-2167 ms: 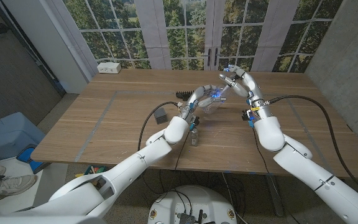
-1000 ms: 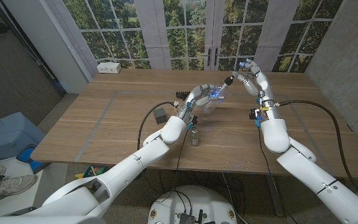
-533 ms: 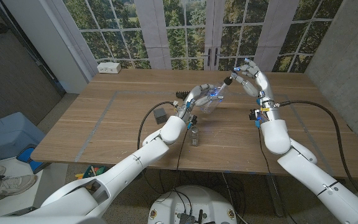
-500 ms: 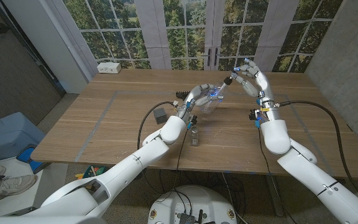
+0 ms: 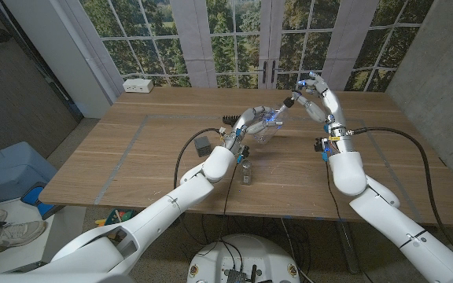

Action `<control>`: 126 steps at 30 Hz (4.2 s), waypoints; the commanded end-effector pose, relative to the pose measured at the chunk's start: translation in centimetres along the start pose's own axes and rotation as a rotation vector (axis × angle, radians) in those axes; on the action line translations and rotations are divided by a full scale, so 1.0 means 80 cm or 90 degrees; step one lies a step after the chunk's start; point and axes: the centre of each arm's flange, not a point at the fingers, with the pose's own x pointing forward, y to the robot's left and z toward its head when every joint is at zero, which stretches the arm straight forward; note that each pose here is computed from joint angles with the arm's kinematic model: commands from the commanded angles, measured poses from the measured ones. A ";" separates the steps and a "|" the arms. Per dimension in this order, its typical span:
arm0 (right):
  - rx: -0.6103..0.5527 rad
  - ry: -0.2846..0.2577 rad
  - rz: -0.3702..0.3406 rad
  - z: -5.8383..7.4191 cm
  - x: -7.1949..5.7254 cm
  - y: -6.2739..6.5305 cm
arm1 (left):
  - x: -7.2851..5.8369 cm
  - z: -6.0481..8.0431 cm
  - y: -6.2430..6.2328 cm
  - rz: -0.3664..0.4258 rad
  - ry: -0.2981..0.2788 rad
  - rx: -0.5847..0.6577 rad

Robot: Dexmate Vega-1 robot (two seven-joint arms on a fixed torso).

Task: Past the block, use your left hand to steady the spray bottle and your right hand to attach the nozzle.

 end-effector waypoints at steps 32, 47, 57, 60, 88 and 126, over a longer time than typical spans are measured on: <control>-0.032 -0.004 0.019 -0.001 -0.003 0.013 | 0.004 0.000 -0.007 -0.009 0.002 0.008; -0.036 0.041 0.029 -0.012 0.003 0.005 | -0.002 0.006 -0.005 -0.007 -0.005 0.008; -0.041 0.049 0.029 -0.014 0.003 0.001 | -0.003 0.008 -0.007 0.002 -0.008 0.011; -0.035 0.059 0.026 -0.016 0.004 -0.001 | -0.004 0.009 -0.007 0.007 -0.008 0.009; -0.010 0.088 -0.005 -0.026 -0.002 -0.013 | -0.002 0.008 -0.005 0.015 -0.016 0.005; 0.084 -0.002 0.088 -0.010 0.013 -0.005 | 0.004 -0.001 -0.001 0.002 -0.002 0.017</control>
